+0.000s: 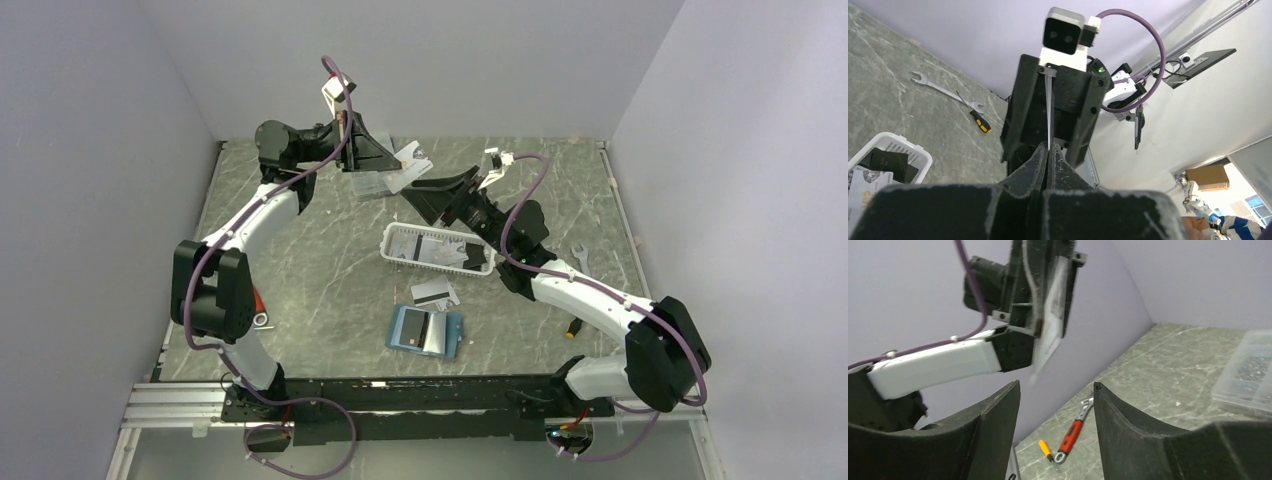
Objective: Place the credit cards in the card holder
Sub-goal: Pick up the credit card from the storage box, then turn over the card slot in the card holder.
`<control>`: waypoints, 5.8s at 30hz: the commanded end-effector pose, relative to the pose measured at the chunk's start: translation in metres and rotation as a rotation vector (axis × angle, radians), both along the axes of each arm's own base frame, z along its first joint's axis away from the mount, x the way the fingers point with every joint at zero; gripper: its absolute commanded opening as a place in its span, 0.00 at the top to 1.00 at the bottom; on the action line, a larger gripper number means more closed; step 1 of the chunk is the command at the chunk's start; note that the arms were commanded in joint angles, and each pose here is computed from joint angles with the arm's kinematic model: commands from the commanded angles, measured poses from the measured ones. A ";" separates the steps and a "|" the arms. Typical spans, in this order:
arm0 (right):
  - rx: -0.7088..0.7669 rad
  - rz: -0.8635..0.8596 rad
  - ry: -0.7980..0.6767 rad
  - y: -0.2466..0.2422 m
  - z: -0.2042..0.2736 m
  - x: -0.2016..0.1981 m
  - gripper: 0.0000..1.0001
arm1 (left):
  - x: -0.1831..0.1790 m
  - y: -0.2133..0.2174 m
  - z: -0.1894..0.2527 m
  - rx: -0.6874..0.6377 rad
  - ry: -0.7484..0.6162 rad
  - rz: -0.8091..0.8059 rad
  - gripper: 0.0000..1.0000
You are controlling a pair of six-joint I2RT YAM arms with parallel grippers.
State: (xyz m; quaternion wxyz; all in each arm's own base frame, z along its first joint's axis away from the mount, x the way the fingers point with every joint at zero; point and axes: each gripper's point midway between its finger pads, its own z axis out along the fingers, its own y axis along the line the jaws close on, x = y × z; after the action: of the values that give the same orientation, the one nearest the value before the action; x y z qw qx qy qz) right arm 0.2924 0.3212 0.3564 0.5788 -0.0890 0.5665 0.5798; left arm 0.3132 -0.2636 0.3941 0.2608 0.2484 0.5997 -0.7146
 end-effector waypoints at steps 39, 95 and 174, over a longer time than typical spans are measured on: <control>-0.392 -0.052 0.524 -0.048 -0.151 -0.051 1.00 | -0.021 0.004 -0.112 0.282 -0.023 0.050 0.13; -0.942 -0.335 1.128 -0.150 -0.383 -0.173 1.00 | -0.151 -0.007 -0.315 0.621 0.278 -0.347 0.09; -0.594 -0.288 0.674 -0.013 -0.196 -0.068 1.00 | -0.105 -0.011 -0.309 0.827 0.292 -0.145 1.00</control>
State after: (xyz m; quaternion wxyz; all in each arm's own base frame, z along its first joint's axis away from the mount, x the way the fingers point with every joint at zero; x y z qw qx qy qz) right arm 0.2056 0.2858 0.1287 0.3467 0.0052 0.8982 0.2703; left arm 0.2047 -0.2700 0.0735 -0.0053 0.2817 0.8522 -0.4409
